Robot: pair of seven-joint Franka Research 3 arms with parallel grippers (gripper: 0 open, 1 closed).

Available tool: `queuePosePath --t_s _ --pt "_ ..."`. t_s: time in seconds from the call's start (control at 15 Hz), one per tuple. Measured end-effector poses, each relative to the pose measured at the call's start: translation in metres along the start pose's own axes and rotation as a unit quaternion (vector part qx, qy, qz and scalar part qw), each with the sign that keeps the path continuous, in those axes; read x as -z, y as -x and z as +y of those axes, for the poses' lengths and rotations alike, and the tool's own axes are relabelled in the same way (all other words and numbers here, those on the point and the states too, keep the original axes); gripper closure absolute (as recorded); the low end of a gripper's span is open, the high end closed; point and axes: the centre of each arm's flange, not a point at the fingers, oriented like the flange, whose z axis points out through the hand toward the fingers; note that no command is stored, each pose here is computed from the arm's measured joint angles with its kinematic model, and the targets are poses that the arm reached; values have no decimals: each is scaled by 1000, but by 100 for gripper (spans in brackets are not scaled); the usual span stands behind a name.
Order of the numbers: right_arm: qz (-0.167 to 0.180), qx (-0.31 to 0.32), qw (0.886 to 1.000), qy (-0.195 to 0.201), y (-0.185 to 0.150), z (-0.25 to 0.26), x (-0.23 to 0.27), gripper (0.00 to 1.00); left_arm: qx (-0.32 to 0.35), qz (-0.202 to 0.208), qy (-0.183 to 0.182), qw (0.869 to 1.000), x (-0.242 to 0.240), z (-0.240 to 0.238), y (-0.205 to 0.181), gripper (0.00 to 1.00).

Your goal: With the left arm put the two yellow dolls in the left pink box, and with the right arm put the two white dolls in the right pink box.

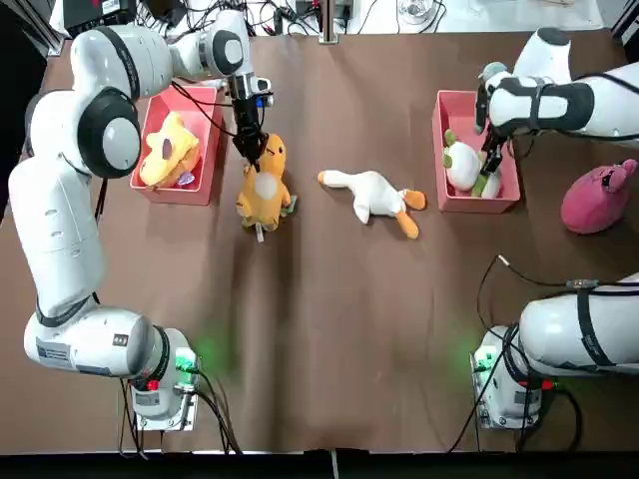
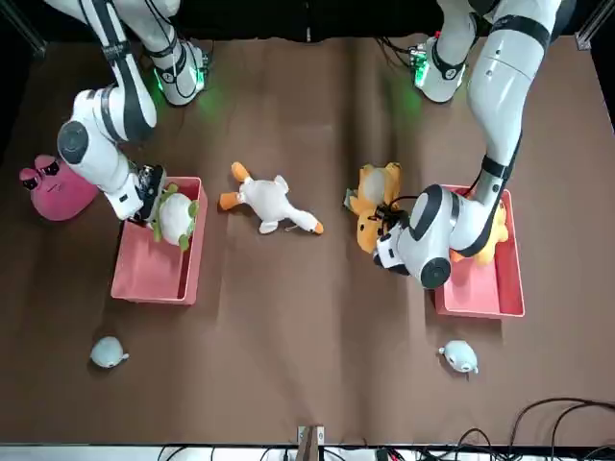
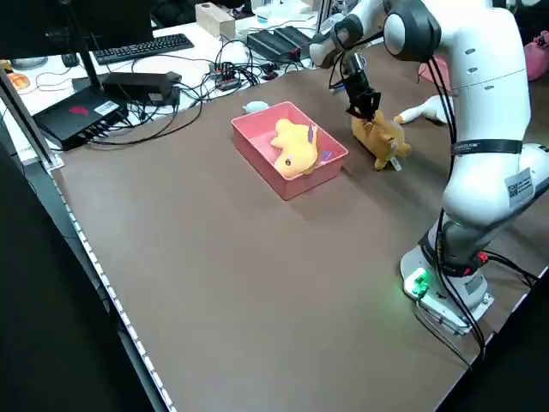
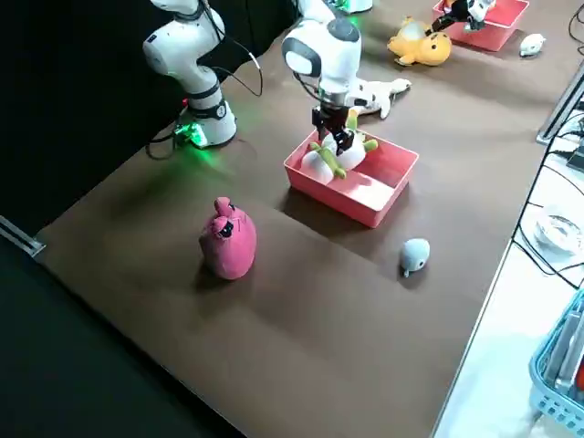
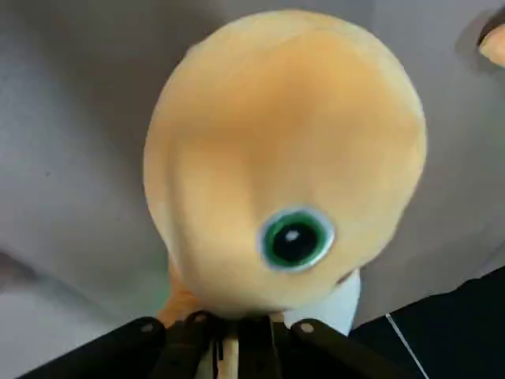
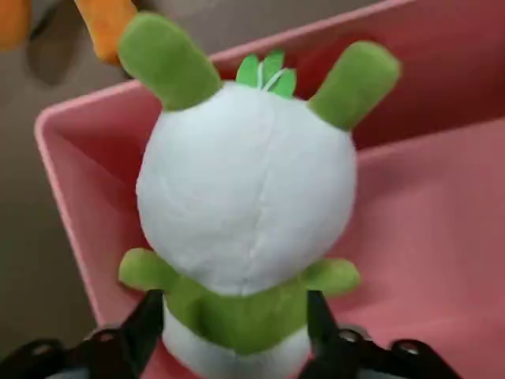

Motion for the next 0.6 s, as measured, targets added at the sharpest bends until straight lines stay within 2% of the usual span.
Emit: queuePosePath --t_s 0.13,0.33,0.6 --pt "-6 -14 1000 -16 -6 7 42 0 13 -7 0 1000 7 -3 6 92" --pt "-11 -22 999 -23 -34 2 80 0 28 -25 -2 999 29 -3 22 92" --pt "-27 -49 998 -21 -121 -46 67 0 38 -32 7 999 65 -21 41 92"
